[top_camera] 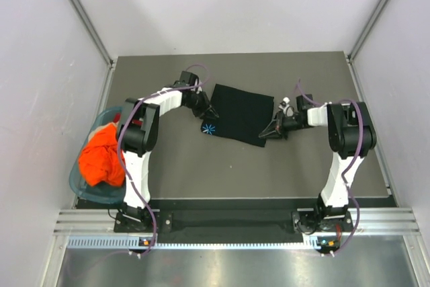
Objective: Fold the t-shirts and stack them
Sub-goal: Fold the tshirt, then neatly place the folded tshirt to the corner
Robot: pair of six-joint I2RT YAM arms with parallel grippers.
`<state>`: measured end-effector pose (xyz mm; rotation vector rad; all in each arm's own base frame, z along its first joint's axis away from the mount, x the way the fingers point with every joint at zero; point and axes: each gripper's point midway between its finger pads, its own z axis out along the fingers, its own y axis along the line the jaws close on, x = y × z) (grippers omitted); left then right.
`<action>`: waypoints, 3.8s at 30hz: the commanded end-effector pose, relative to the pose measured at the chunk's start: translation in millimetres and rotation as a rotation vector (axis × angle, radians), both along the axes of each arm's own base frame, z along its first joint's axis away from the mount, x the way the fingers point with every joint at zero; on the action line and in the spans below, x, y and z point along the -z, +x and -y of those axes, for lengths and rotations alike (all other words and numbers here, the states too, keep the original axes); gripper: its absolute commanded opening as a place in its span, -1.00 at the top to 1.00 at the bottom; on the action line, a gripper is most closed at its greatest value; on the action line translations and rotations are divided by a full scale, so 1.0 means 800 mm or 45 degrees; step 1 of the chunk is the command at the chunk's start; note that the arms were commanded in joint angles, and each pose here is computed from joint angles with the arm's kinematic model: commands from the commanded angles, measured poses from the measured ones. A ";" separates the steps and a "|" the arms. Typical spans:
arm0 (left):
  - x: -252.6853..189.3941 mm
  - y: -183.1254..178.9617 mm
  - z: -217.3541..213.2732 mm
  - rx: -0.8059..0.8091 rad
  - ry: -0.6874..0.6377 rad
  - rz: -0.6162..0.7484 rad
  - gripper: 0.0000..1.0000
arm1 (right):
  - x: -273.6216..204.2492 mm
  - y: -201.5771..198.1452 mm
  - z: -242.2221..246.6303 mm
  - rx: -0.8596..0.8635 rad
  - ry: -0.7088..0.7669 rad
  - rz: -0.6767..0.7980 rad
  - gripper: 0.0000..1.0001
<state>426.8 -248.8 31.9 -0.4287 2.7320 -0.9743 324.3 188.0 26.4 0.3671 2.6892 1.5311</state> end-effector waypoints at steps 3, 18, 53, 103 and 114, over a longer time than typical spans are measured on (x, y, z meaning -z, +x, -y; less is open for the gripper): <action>0.022 -0.019 -0.037 0.044 0.225 -0.023 0.54 | -0.001 -0.014 0.024 -0.043 -0.098 0.130 1.00; 0.000 -0.024 -0.017 0.081 0.158 0.015 0.52 | -0.051 0.010 -0.021 -0.125 -0.022 0.261 0.99; 0.034 -0.049 -0.036 0.125 0.247 -0.057 0.53 | 0.025 -0.051 0.024 -0.055 -0.215 0.117 1.00; -0.198 -0.178 -0.102 0.180 0.279 0.428 0.13 | -0.025 0.187 0.063 0.259 -0.672 0.471 1.00; -0.165 -0.195 -0.120 0.127 0.347 0.385 0.16 | -0.089 0.221 0.204 0.177 -1.292 0.615 1.00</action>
